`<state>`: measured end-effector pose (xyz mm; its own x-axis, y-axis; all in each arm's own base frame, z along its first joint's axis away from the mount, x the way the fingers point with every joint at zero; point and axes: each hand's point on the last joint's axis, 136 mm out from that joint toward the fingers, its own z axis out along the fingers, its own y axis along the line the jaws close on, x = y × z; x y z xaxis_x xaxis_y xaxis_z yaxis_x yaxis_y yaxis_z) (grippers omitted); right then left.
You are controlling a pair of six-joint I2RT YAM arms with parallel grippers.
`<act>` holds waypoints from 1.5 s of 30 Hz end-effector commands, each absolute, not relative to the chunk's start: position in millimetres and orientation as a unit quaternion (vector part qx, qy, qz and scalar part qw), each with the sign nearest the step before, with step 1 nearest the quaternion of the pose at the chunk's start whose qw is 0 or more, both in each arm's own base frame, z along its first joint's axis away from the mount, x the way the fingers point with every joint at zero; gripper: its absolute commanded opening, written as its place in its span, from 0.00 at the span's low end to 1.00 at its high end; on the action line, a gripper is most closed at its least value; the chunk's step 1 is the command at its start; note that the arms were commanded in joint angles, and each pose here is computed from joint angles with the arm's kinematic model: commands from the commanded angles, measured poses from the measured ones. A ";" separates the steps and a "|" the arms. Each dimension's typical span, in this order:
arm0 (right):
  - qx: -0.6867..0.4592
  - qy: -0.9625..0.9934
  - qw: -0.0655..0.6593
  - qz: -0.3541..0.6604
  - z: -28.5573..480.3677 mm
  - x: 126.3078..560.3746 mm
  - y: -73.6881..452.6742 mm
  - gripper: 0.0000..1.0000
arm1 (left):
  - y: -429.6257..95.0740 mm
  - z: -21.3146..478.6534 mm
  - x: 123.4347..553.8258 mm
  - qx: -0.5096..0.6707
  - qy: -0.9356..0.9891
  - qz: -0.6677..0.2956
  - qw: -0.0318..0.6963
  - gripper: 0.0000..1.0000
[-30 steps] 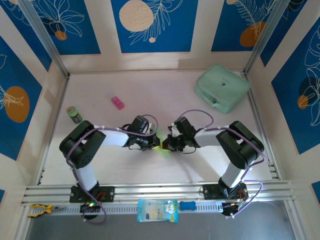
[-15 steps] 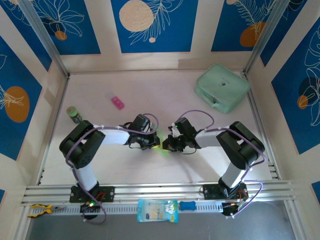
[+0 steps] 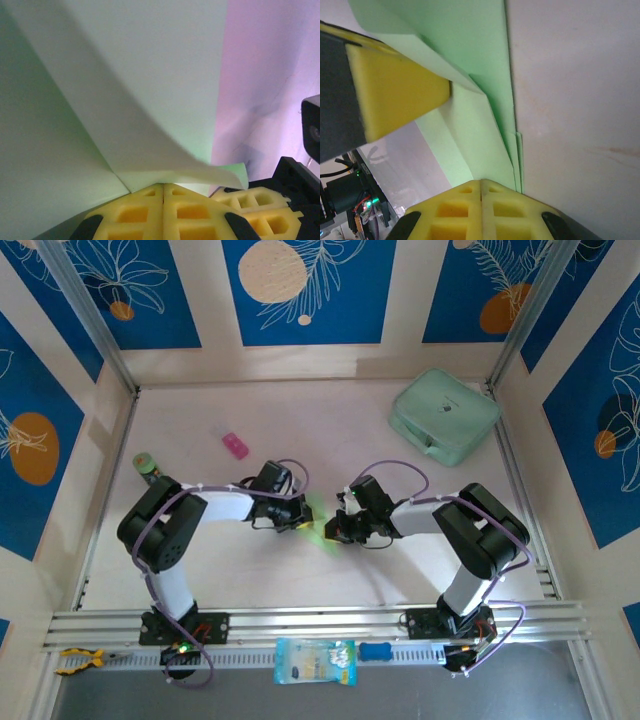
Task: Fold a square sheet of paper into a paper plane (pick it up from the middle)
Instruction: Fourth fold the wing at the center of the table.
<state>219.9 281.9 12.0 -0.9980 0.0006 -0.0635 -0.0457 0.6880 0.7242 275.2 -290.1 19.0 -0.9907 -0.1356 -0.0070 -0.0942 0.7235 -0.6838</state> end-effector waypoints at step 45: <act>0.017 0.946 -0.060 0.319 -31.9 175.8 241.7 0.01 | -203.9 21.2 369.1 -0.096 0.955 -0.255 0.116 0.04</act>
